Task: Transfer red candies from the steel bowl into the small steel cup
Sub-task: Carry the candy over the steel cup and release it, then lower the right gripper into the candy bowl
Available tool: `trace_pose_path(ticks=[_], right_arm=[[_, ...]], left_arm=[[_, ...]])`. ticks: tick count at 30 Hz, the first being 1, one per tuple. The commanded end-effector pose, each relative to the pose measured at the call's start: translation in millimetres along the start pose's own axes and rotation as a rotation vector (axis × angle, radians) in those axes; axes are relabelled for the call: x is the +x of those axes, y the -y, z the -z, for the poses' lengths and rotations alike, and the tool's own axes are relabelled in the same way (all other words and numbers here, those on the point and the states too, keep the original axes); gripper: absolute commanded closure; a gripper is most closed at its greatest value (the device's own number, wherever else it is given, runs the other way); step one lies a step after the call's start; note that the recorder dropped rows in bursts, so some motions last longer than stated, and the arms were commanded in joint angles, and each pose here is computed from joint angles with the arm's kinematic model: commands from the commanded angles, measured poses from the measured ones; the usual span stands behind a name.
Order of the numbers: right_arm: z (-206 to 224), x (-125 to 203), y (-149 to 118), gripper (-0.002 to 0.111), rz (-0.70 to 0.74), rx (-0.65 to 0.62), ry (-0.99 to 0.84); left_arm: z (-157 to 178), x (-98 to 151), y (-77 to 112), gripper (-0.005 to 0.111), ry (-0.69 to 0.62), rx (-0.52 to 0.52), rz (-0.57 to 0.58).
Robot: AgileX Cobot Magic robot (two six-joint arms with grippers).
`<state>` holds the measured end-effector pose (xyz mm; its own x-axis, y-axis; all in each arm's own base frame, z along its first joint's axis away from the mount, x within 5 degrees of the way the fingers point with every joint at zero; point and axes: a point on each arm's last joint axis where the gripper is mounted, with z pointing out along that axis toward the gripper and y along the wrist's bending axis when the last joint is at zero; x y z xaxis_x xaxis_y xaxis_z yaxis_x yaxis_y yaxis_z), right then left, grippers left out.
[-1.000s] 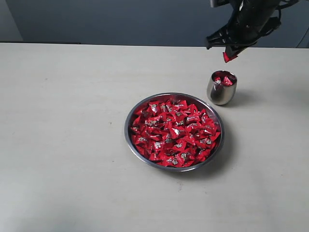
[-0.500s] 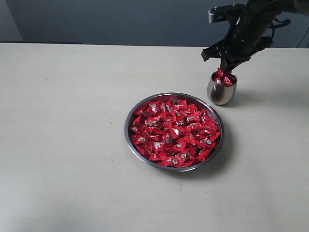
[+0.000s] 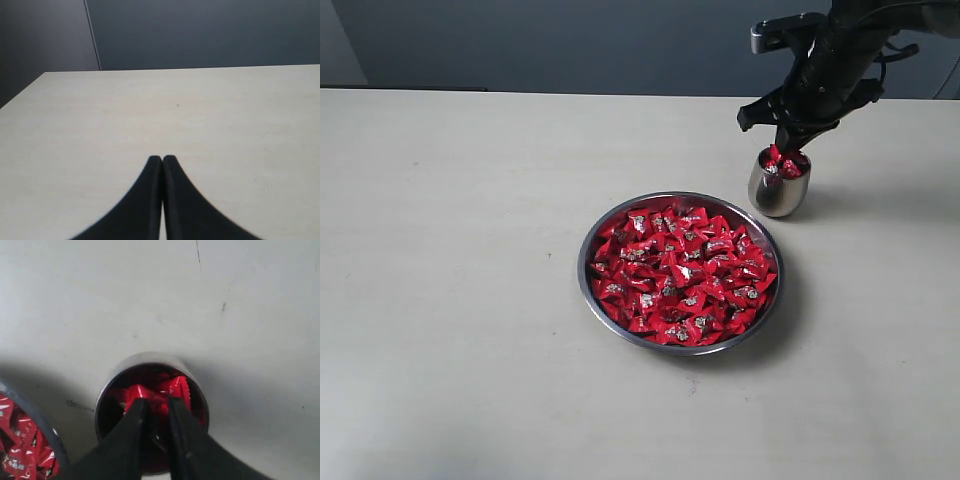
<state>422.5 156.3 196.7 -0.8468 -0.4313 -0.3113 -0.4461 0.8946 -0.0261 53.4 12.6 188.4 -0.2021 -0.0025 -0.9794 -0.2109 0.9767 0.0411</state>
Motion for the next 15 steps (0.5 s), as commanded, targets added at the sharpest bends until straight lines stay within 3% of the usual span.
trace_pose_path(ticks=[1,4,15], right_arm=[[-3.2,-1.2,2.0,0.076,0.006,0.006,0.004],[-3.2,-1.7,2.1,0.066,0.006,0.007,0.01],[-2.3,-2.0,2.0,0.066,0.003,0.006,0.013]], left_arm=[[0.0,0.9,0.3,0.106,0.003,0.006,-0.004],[0.0,0.9,0.3,0.106,0.003,0.006,-0.004],[0.0,0.9,0.3,0.106,0.003,0.006,-0.004]])
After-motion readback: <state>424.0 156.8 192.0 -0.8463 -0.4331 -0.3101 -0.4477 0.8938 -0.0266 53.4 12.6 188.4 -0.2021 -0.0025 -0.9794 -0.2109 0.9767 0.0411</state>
